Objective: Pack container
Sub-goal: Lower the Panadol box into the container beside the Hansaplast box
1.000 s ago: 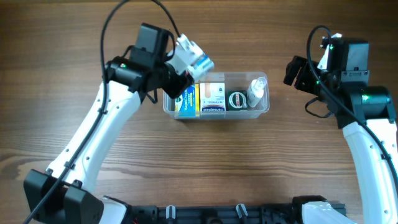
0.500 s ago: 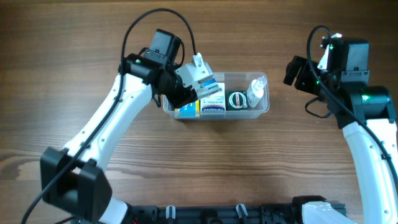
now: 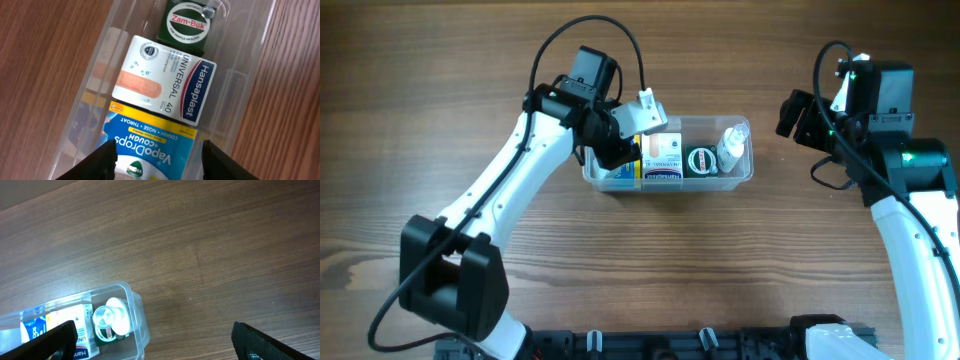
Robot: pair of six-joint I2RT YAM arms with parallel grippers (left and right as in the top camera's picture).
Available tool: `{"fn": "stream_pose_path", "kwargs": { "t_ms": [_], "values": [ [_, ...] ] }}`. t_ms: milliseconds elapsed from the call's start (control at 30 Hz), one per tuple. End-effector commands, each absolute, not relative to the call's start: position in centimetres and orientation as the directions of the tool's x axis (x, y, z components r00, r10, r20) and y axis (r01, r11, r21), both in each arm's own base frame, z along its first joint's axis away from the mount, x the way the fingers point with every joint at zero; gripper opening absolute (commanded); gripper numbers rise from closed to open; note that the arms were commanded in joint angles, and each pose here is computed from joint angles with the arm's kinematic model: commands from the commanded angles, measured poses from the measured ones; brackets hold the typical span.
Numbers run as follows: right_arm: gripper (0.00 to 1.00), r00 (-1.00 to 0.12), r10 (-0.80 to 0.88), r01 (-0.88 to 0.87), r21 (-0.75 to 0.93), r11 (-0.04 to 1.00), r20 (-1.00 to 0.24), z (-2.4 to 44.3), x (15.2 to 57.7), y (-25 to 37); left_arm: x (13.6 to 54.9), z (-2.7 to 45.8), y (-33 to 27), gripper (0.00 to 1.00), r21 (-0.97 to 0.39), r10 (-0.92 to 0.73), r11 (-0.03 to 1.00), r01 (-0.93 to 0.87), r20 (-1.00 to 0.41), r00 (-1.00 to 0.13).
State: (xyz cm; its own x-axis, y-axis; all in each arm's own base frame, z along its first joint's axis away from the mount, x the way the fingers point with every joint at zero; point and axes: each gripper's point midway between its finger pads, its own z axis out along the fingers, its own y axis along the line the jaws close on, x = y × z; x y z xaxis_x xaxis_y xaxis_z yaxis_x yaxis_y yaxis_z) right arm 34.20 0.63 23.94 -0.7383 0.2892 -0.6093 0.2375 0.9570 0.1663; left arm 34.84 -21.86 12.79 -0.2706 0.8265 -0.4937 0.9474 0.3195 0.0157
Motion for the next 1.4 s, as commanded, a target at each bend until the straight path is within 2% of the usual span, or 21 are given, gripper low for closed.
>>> {"fn": "stream_pose_path", "kwargs": {
  "t_ms": [0,167,600,1000,1167,1267,1367],
  "values": [
    [1.0,-0.734,0.279,0.232,0.158,0.96,-0.619,24.3,34.4,0.5,34.7,11.2,-22.2,0.55,-0.016,0.835,0.292,0.956,-0.483,-0.263],
    [1.0,-0.735,0.28,0.232,0.158,0.96,-0.618,24.3,34.4,0.5,34.7,10.0,-22.2,0.55,-0.037,0.84,0.293,0.956,-0.467,-0.275],
    [1.0,-0.735,0.279,0.232,0.157,0.96,-0.619,24.3,34.4,0.5,35.3,11.2,-24.2,0.53,-0.041,0.791,0.259,0.965,-0.565,-0.236],
    [1.0,-0.734,0.279,0.232,0.158,0.96,-0.619,24.3,34.4,0.5,35.3,11.2,-24.3,0.55,-0.042,0.79,0.256,0.966,-0.566,-0.234],
    [1.0,-0.734,0.28,0.232,0.158,0.96,-0.618,24.3,34.4,0.5,35.3,11.2,-24.3,0.66,-0.042,0.79,0.256,0.966,-0.566,-0.234],
    [1.0,-0.734,0.279,0.232,0.158,0.96,-0.619,24.3,34.4,0.5,35.2,11.2,-24.3,0.81,-0.042,0.79,0.254,0.966,-0.567,-0.232],
    [1.0,-0.734,0.28,0.232,0.158,0.96,-0.618,24.3,34.4,0.5,35.1,11.4,-24.6,0.84,-0.05,0.781,0.246,0.968,-0.582,-0.228]
  ]
}}
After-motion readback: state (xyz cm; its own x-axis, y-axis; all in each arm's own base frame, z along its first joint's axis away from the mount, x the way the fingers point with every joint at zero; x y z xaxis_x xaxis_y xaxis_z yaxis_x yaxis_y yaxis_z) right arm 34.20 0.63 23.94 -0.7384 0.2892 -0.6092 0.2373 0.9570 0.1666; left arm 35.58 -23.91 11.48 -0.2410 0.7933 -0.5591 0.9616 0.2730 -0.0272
